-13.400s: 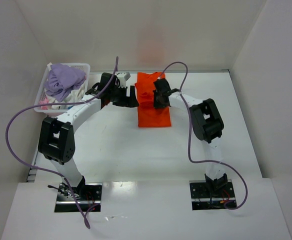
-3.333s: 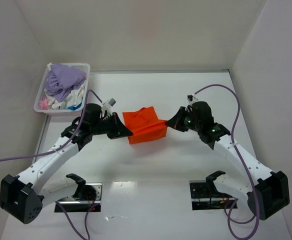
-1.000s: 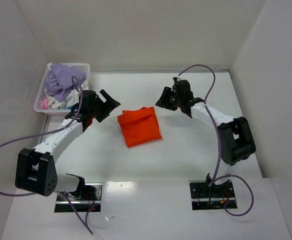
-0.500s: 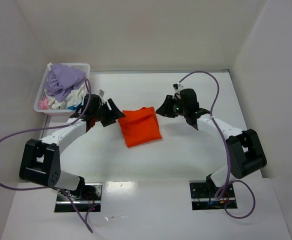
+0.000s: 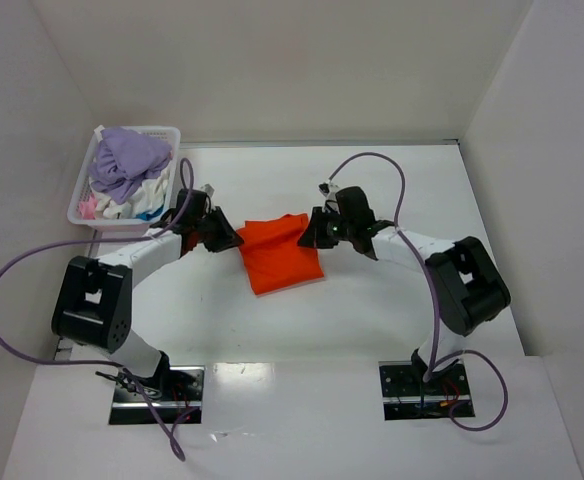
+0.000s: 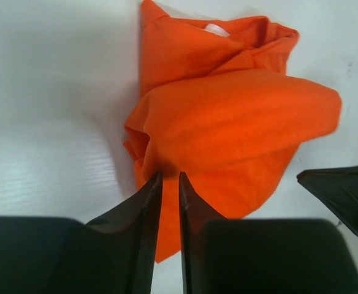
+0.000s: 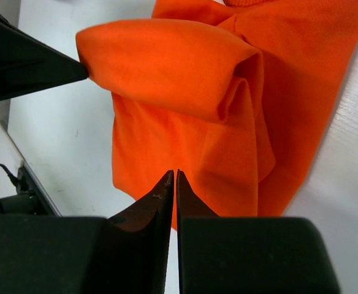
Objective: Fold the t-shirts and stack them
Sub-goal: Fold the long partially folded tshirt into a neat square
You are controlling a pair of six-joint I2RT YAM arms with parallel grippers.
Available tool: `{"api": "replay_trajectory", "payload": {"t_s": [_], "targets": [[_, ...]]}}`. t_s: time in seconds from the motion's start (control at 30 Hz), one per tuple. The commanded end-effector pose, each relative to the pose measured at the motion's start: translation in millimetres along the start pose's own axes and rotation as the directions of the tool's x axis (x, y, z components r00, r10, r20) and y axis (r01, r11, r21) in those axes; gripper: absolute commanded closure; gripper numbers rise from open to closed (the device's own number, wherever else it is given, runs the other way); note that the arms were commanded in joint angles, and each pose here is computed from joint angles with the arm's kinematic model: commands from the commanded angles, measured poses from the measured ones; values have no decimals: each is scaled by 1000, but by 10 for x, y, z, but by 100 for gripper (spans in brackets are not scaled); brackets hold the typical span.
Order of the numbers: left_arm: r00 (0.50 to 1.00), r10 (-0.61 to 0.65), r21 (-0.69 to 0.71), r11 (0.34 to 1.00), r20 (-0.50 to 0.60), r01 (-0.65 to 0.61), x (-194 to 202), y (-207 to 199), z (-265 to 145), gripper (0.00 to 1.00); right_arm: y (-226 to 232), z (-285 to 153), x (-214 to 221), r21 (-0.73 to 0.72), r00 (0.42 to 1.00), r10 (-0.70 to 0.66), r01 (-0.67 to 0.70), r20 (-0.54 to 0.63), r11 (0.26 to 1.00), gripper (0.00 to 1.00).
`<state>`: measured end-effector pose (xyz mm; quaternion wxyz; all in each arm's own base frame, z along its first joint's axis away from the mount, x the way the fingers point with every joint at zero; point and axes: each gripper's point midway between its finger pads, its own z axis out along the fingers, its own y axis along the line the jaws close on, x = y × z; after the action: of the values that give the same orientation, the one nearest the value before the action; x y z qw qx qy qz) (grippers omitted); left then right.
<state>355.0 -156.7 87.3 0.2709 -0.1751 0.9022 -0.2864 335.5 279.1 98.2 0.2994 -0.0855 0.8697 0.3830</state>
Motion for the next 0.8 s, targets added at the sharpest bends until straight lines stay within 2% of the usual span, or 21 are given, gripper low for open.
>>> {"api": "replay_trajectory", "payload": {"t_s": [0.0, 0.37, 0.57, 0.77], "targets": [[1000, -4, 2, 1000, 30, 4, -190, -43, 132, 75, 113, 56, -292, -28, 993, -88, 90, 76, 996, 92], [999, 44, 38, 998, -19, -43, -394, -183, 500, 71, -163, 453, -472, 62, 993, -104, 100, 64, 993, 92], [999, 38, -29, 999, 8, -37, -535, -97, 638, 66, -336, 659, -488, 102, 994, -88, 82, 65, 991, 92], [998, 46, -52, 998, 38, -44, -718, -27, 728, 65, -547, 721, -665, 123, 994, -52, 39, 99, 992, 92]]}}
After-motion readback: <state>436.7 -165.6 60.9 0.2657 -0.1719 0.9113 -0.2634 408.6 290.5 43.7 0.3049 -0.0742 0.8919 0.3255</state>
